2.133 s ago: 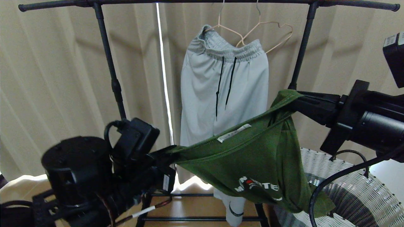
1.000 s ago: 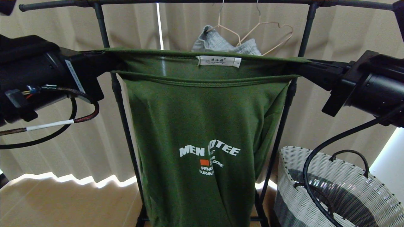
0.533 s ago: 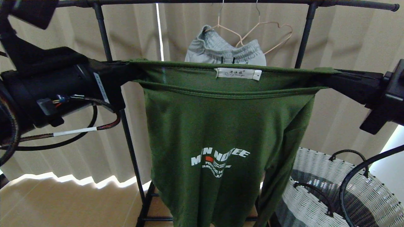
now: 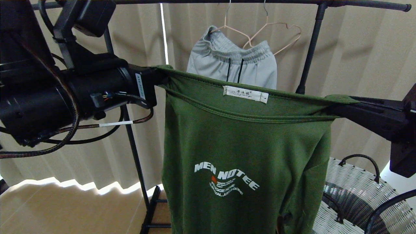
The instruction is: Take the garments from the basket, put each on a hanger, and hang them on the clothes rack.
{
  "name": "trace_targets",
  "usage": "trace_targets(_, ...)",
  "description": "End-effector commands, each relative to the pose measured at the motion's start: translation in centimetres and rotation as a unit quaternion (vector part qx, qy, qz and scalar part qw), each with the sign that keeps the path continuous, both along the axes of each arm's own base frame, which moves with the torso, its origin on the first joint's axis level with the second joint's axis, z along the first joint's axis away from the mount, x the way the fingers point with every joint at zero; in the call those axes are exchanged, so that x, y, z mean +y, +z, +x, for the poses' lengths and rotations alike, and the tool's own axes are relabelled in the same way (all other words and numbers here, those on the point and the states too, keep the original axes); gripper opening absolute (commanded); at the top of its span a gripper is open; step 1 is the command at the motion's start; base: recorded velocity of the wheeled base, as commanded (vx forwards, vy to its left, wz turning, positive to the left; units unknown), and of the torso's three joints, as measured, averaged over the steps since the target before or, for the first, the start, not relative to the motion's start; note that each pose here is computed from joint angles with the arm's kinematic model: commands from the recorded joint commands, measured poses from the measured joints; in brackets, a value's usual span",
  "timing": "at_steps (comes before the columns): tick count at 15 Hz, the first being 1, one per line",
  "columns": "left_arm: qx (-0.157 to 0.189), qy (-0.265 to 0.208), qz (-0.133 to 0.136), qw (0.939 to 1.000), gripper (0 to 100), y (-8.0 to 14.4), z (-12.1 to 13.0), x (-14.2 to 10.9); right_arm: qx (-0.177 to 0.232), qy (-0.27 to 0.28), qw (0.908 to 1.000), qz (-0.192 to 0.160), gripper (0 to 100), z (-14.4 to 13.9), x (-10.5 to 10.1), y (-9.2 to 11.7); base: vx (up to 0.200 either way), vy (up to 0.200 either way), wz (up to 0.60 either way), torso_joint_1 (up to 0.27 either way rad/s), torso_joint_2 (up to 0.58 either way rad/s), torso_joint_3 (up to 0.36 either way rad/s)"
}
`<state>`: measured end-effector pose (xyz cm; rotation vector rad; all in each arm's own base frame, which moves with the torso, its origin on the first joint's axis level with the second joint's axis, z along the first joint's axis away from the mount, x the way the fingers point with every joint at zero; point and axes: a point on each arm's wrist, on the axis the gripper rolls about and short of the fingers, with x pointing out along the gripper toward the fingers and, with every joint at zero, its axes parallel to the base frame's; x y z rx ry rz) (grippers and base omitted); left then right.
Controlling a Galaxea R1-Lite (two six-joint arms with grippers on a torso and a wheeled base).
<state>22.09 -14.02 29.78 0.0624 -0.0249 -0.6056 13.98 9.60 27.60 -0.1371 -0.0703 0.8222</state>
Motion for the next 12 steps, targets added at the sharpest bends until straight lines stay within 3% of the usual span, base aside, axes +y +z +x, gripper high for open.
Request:
trace_targets(1,0.009,-0.001,0.006,0.9999,0,-0.2,0.1,0.0,0.003,-0.004,1.0,-0.003,0,0.1,0.0,-0.2,0.0,0.0,0.0,0.0,0.0,0.0)
trace_targets(4,0.032,-0.008,0.013,0.9994,0,0.7,-1.7,1.0,0.012,-0.041,0.9991,-0.009,0,1.8,-0.5,-0.4,0.0,0.0,0.0,0.0,0.0,0.0)
trace_targets(7,0.045,-0.072,0.011,0.9963,0,1.5,-4.4,2.3,-0.001,-0.057,0.9984,0.002,0,4.1,-0.1,-0.6,0.0,0.0,0.0,0.0,0.0,0.0)
trace_targets(9,0.057,-0.119,0.014,0.9911,0,1.8,-6.4,3.2,-0.024,-0.056,0.998,0.012,0,6.0,0.9,-0.7,0.0,0.0,0.0,0.0,0.0,0.0)
trace_targets(12,0.057,-0.161,0.005,0.9854,0,1.9,-7.9,2.7,-0.035,-0.055,0.9975,0.025,0,8.1,1.9,-0.1,0.0,0.0,0.0,0.0,0.0,0.0)
